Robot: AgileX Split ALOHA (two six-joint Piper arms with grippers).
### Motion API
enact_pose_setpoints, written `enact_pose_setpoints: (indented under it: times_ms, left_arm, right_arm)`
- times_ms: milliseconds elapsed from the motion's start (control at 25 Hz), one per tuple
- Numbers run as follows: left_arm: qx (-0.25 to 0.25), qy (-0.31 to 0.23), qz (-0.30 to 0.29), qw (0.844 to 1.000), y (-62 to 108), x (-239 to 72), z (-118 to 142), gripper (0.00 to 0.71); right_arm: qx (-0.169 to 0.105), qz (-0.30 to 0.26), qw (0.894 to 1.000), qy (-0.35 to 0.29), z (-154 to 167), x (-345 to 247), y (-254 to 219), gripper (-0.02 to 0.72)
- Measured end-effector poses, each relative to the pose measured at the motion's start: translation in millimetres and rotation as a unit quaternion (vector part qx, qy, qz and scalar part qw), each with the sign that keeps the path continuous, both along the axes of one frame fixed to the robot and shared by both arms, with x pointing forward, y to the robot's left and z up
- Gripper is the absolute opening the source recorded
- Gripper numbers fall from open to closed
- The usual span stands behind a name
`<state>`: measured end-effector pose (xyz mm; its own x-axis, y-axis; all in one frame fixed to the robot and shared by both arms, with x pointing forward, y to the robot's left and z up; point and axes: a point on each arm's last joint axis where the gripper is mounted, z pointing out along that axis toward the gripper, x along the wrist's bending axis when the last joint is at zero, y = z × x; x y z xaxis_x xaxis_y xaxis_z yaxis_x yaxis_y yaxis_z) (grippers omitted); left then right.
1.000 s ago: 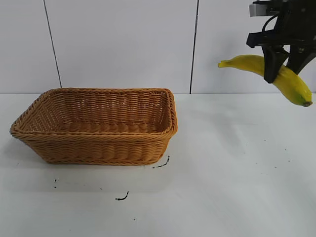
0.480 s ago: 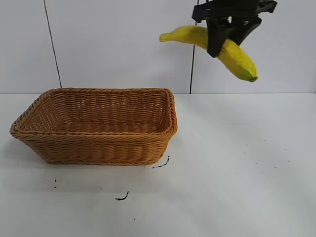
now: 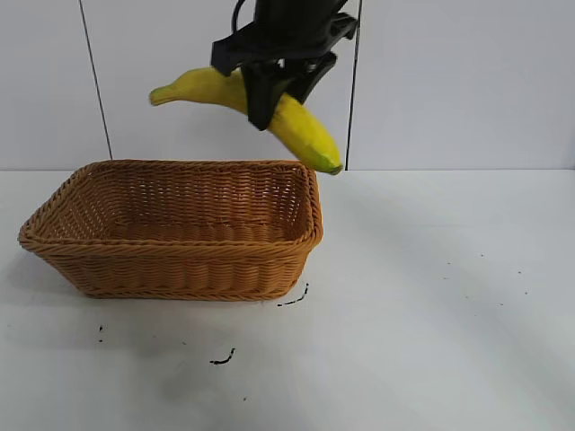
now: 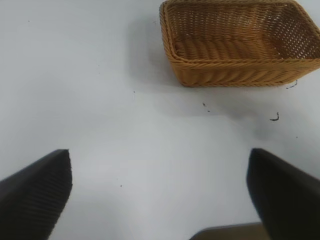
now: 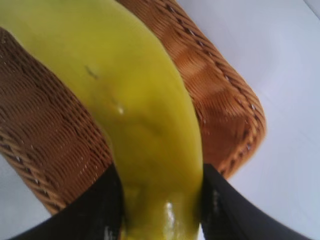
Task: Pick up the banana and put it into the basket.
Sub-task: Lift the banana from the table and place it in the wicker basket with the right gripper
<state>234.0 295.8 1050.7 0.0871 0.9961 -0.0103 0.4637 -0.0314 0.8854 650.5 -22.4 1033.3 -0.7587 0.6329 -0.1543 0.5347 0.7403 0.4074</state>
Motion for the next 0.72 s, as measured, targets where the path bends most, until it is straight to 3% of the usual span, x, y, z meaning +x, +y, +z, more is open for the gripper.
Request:
enact_pose_setpoints:
  times_ms: [160, 360, 720]
  left_arm:
    - [0.000, 0.000, 0.000, 1.000, 0.0, 0, 0, 0.690]
    - [0.000, 0.000, 0.000, 1.000, 0.0, 0, 0, 0.690]
    - [0.000, 0.000, 0.000, 1.000, 0.0, 0, 0, 0.690]
  right_arm:
    - [0.003, 0.063, 0.997, -0.052, -20, 3, 27, 0.303]
    - [0.004, 0.079, 0.993, -0.093, -45, 16, 37, 0.303]
    - [-0.017, 0.089, 0.993, -0.069, -92, 22, 42, 0.303]
